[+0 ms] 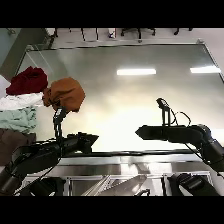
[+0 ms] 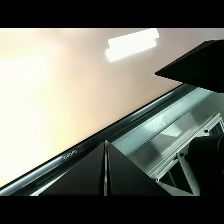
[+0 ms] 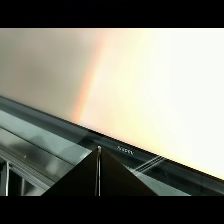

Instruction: Fold the shirts.

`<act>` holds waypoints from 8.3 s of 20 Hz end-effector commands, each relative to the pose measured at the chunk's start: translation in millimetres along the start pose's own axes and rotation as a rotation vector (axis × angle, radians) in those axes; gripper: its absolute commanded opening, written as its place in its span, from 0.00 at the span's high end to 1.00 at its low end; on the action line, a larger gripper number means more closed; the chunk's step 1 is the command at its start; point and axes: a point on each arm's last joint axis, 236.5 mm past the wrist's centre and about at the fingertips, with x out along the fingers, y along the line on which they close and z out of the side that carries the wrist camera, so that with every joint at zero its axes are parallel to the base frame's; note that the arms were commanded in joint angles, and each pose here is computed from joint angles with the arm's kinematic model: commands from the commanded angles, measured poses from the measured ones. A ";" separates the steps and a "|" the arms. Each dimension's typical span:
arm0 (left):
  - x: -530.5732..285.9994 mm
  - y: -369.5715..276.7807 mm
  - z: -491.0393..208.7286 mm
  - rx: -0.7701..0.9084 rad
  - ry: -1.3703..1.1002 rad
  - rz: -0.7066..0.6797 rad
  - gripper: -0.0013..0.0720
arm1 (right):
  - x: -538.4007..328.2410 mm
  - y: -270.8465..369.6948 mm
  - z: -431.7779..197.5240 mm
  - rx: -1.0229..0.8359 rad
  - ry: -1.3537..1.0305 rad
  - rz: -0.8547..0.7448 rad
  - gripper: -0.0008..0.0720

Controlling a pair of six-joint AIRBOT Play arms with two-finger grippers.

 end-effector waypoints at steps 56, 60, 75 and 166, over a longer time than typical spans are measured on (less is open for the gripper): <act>54.0 221.7 226.4 -0.202 -0.010 0.268 0.97 | -7.5 -7.5 76.2 0.058 -0.275 0.007 0.48; 44.4 56.8 203.5 0.042 0.061 0.094 0.97 | -32.5 -19.3 72.6 0.026 -0.187 -0.028 0.48; 161.0 3.7 -4.4 -0.029 0.496 0.049 0.06 | -86.4 -102.4 34.0 0.208 0.002 -0.172 0.19; 135.7 182.6 -58.5 -0.492 0.434 0.280 0.04 | 13.0 -233.9 39.1 0.543 -0.024 -0.125 0.35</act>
